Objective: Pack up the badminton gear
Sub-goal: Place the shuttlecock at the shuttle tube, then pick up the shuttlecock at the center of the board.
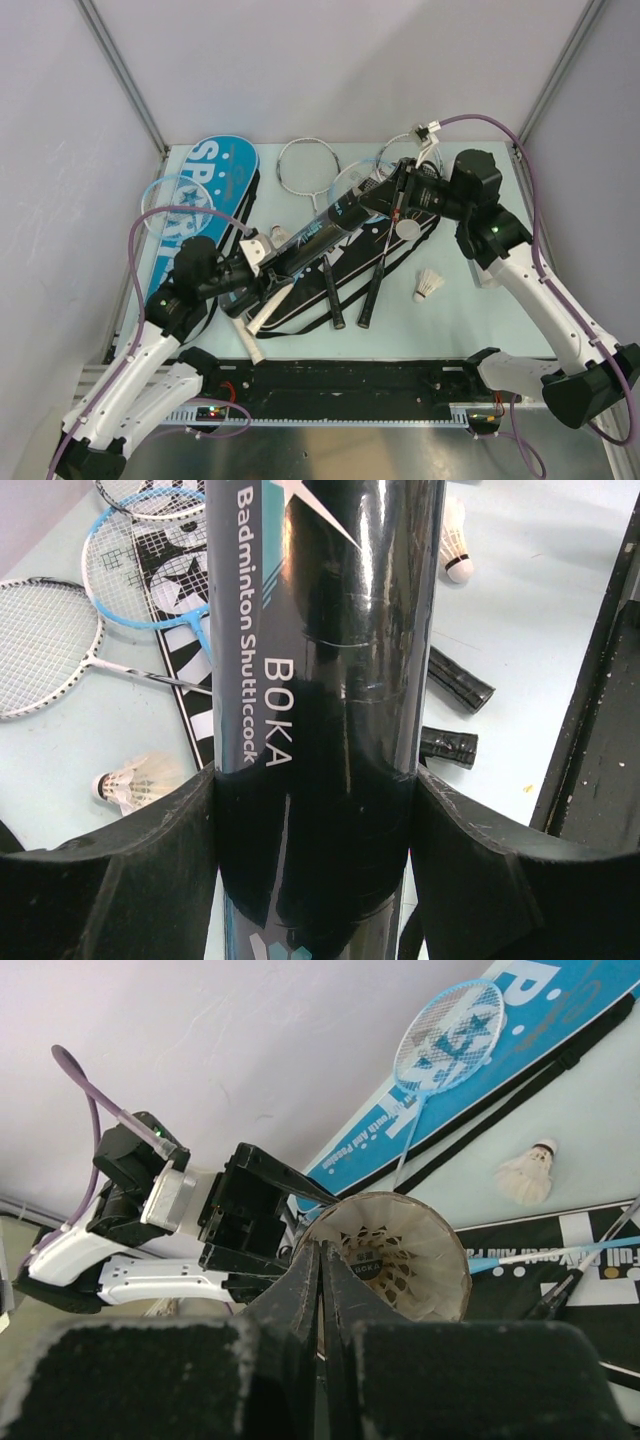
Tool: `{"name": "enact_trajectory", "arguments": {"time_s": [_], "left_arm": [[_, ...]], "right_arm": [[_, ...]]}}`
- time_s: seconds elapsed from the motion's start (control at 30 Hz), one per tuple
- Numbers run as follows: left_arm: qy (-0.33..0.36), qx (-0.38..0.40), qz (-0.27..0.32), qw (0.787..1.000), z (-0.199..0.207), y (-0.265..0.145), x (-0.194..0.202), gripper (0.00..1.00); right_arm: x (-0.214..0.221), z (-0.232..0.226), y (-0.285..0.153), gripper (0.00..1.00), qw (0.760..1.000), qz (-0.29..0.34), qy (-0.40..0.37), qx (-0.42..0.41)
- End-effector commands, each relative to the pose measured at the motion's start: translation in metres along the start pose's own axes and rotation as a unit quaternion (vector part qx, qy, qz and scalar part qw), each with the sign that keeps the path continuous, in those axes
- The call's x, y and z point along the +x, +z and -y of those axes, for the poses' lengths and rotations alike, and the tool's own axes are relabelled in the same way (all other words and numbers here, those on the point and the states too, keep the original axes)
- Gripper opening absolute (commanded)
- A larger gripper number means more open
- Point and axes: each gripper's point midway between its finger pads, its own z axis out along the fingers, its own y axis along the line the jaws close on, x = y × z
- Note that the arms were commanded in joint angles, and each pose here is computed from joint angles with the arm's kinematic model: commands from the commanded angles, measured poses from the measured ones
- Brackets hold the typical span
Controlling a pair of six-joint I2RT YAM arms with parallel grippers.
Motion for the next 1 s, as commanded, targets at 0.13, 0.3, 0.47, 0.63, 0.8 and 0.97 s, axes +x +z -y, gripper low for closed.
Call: {"name": "enact_trajectory", "arguments": {"time_s": [0.13,0.3,0.47,0.63,0.8,0.97], "left_arm": [[0.045,-0.034,0.084,0.995,-0.012,-0.006,-0.047,0.35],[0.036,-0.047,0.077,0.995,-0.016,-0.005,-0.042,0.36],[0.033,-0.052,0.078,0.995,-0.017,-0.007,-0.042,0.36],[0.042,-0.046,0.097,0.993,-0.012,-0.013,-0.054,0.36],[0.039,-0.030,0.109,0.993,-0.005,-0.016,-0.061,0.36],[0.041,-0.008,0.122,0.992,0.004,-0.016,-0.066,0.36]], "right_arm": [[-0.003,-0.012,-0.018,0.27,0.998,-0.011,0.057,-0.033],[-0.036,-0.001,-0.046,0.55,0.997,0.049,0.053,-0.007],[-0.052,0.029,-0.068,0.65,0.994,0.080,0.053,0.045],[-0.039,0.100,-0.089,0.68,0.980,0.072,0.041,0.182],[0.005,0.182,-0.120,0.69,0.940,-0.009,0.038,0.339],[0.057,0.233,-0.134,0.70,0.908,-0.125,0.064,0.394]]}}
